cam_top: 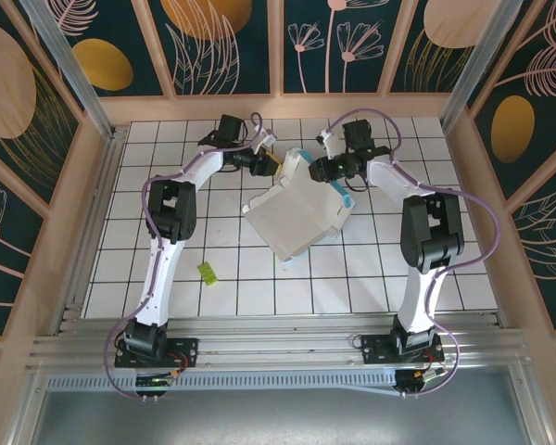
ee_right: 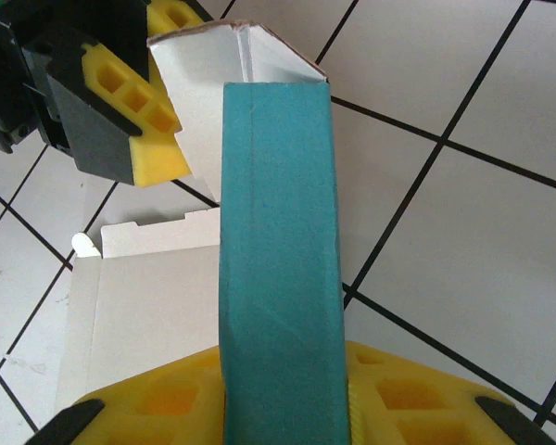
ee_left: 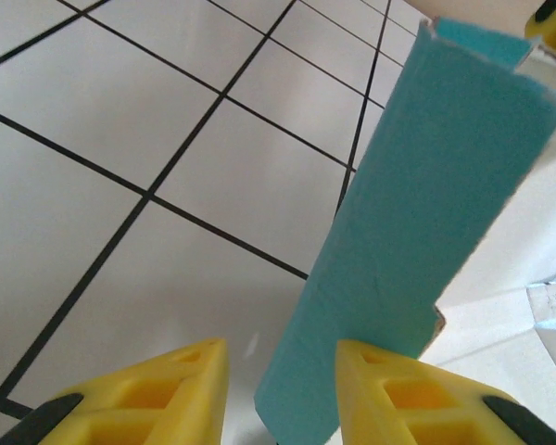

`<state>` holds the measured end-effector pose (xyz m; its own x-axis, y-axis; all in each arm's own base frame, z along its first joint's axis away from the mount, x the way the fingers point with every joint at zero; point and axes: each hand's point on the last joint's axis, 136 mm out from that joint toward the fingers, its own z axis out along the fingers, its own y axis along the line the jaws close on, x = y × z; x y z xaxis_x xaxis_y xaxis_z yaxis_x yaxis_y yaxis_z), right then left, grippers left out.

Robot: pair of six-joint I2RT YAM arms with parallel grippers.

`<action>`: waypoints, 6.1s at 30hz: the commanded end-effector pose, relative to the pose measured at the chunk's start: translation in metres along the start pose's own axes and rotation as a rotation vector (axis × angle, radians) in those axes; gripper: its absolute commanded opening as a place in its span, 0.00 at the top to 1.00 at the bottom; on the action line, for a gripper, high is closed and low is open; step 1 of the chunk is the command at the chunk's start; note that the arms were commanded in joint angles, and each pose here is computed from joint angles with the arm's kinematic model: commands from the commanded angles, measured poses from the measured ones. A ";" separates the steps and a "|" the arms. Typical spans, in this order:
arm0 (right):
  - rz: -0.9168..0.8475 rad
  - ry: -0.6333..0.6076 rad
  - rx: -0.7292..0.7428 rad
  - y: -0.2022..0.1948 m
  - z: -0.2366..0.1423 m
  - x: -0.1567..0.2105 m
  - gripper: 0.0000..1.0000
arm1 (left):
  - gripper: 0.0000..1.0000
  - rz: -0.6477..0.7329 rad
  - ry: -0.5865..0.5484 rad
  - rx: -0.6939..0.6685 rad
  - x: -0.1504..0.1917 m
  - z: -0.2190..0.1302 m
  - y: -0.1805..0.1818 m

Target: Fold the paper box

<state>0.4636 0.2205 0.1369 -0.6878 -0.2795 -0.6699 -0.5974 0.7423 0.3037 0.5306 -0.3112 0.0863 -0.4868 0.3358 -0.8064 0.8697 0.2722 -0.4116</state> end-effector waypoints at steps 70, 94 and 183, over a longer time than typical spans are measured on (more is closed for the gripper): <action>-0.173 0.038 0.002 0.050 0.007 0.017 0.70 | 0.70 0.202 0.032 -0.128 -0.011 0.007 -0.036; -0.178 0.010 0.018 0.056 0.006 0.010 0.67 | 0.79 0.084 0.073 -0.430 -0.007 0.009 0.003; -0.811 0.014 0.090 0.080 0.001 -0.019 0.70 | 0.49 -0.243 -0.529 -0.674 -0.060 -0.168 -0.102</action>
<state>0.4312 0.2711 0.1464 -0.2895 -0.6678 -0.6857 -0.8383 0.5226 -0.1550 0.4531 -0.2302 0.2214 -0.4155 0.0001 -0.9096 0.5454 0.8003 -0.2490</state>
